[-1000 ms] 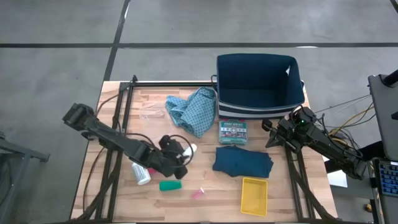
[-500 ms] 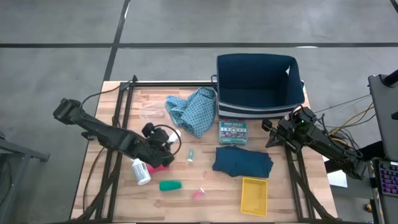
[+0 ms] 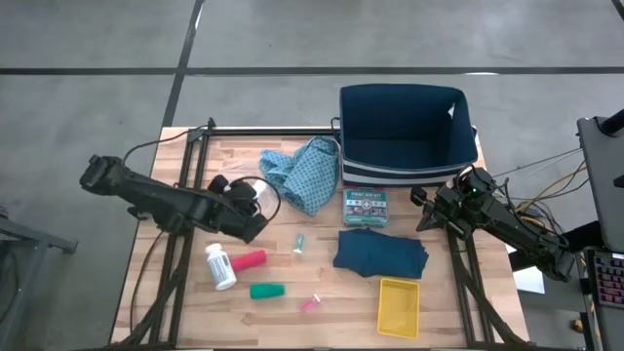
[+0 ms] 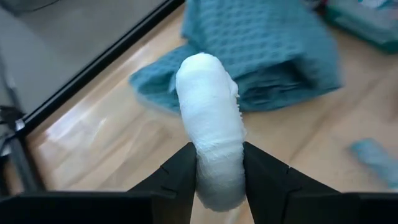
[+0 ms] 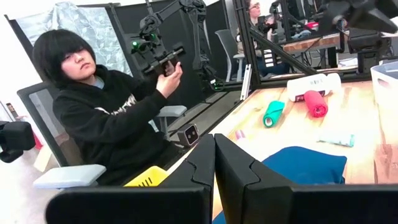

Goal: Pick & place medical supplies in basket/bin
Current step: Put the white rolled gauze into the transparent bin

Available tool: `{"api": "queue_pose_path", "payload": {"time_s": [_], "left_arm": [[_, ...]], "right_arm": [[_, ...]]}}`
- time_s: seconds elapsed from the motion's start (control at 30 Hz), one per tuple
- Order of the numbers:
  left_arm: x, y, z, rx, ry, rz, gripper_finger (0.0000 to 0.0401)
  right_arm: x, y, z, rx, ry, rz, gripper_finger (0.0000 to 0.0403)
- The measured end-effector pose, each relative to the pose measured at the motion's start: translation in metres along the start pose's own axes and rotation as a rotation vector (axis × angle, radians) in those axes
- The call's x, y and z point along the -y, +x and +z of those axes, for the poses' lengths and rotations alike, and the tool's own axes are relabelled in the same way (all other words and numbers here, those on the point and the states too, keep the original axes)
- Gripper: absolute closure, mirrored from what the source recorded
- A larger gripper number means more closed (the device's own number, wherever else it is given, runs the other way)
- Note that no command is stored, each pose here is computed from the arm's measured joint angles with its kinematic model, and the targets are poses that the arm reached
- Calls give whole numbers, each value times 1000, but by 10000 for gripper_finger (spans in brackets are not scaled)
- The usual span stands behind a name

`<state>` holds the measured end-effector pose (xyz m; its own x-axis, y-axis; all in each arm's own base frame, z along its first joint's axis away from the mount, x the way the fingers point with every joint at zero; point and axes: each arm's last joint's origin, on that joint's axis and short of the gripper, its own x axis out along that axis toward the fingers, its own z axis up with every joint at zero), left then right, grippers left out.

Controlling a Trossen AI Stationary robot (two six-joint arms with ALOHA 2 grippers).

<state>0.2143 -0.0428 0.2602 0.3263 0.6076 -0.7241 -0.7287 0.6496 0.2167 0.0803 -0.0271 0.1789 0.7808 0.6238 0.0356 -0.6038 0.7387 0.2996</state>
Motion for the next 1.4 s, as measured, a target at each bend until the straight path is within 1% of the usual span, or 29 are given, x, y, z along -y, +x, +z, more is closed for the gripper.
{"api": "queue_pose_path", "payload": {"time_s": [0.1, 0.23, 0.43, 0.7, 1.1, 1.4], "left_arm": [[-5, 12, -5, -38, 0, 42, 281], [-11, 30, -16, -120, -30, 69, 281], [-14, 50, -32, -184, -51, 67, 281], [-18, 69, -48, -240, -76, 59, 281], [-22, 82, -56, -269, -116, 45, 281], [-21, 83, -56, -277, -130, 28, 281]], "right_arm": [[0, 0, 0, 0, 0, 0, 394], [0, 0, 0, 0, 0, 0, 394], [0, 0, 0, 0, 0, 0, 394], [0, 0, 0, 0, 0, 0, 394], [0, 0, 0, 0, 0, 0, 394], [0, 0, 0, 1, 0, -1, 394]]}}
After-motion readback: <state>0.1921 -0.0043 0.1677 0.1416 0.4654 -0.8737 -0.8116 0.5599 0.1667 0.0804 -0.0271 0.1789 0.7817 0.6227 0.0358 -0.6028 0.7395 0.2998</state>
